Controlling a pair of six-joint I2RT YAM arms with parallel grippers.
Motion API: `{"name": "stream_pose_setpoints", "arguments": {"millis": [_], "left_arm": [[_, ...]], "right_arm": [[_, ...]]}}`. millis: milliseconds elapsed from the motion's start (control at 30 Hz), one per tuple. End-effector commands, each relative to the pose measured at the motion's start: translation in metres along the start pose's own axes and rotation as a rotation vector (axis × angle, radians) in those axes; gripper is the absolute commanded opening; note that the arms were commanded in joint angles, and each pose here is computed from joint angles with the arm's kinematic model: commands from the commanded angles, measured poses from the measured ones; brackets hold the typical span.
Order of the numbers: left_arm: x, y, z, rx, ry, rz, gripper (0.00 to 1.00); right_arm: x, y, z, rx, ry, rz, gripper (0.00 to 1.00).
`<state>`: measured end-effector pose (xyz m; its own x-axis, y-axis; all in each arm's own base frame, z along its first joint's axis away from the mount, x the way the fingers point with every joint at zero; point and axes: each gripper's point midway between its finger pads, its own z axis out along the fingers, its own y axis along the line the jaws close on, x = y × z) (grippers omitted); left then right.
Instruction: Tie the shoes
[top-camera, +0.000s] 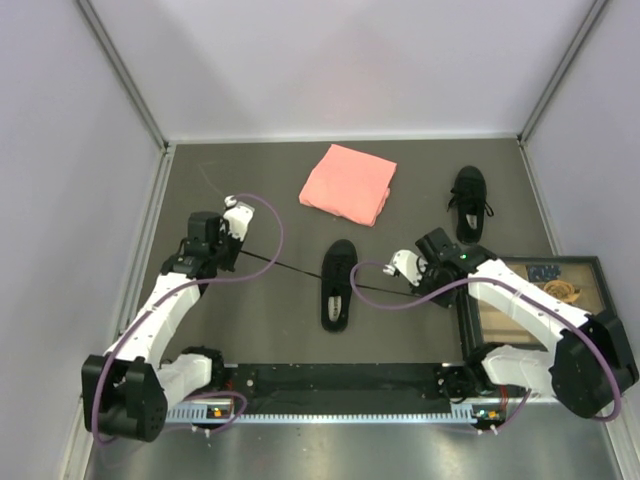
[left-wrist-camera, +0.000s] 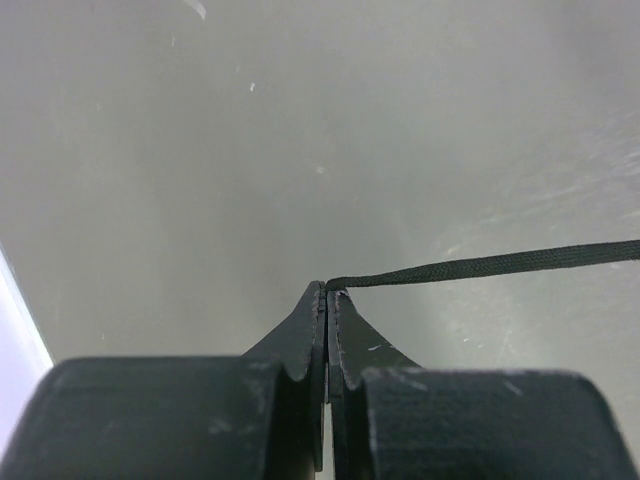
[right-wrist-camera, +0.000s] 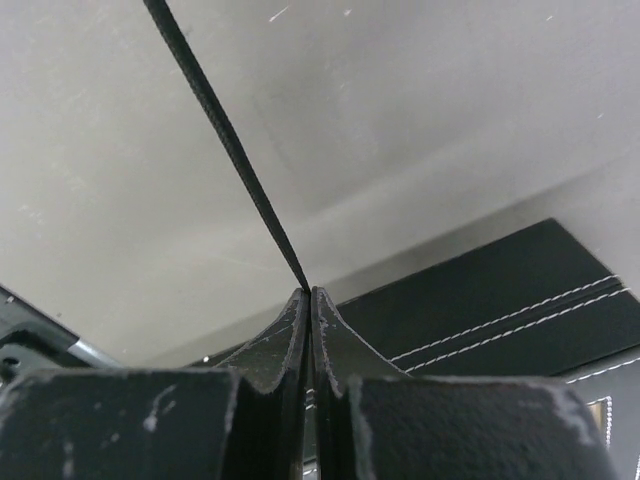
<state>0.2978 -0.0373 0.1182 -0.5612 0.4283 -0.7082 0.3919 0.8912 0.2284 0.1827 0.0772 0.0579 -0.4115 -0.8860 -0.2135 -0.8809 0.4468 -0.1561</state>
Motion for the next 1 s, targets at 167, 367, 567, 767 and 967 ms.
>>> {"name": "stream_pose_setpoints", "arguments": {"millis": [167,367,567,767,967], "left_arm": [[0.023,0.039,0.007,-0.134,0.055,-0.060,0.00],[0.038,0.042,0.011,-0.124,0.091,-0.066,0.00],[0.051,0.039,0.020,-0.116,0.130,-0.054,0.00],[0.061,0.049,0.021,-0.146,0.158,-0.069,0.00],[0.070,0.030,0.029,-0.039,0.179,-0.065,0.00]], "right_arm": [[0.007,-0.003,0.007,0.005,0.043,0.017,0.00],[0.016,0.000,0.016,-0.001,0.073,0.003,0.00],[0.022,0.001,0.026,0.005,0.096,0.002,0.00],[0.029,0.001,0.029,0.016,0.113,-0.003,0.00],[0.017,-0.001,0.032,-0.008,0.101,0.026,0.00]]}}
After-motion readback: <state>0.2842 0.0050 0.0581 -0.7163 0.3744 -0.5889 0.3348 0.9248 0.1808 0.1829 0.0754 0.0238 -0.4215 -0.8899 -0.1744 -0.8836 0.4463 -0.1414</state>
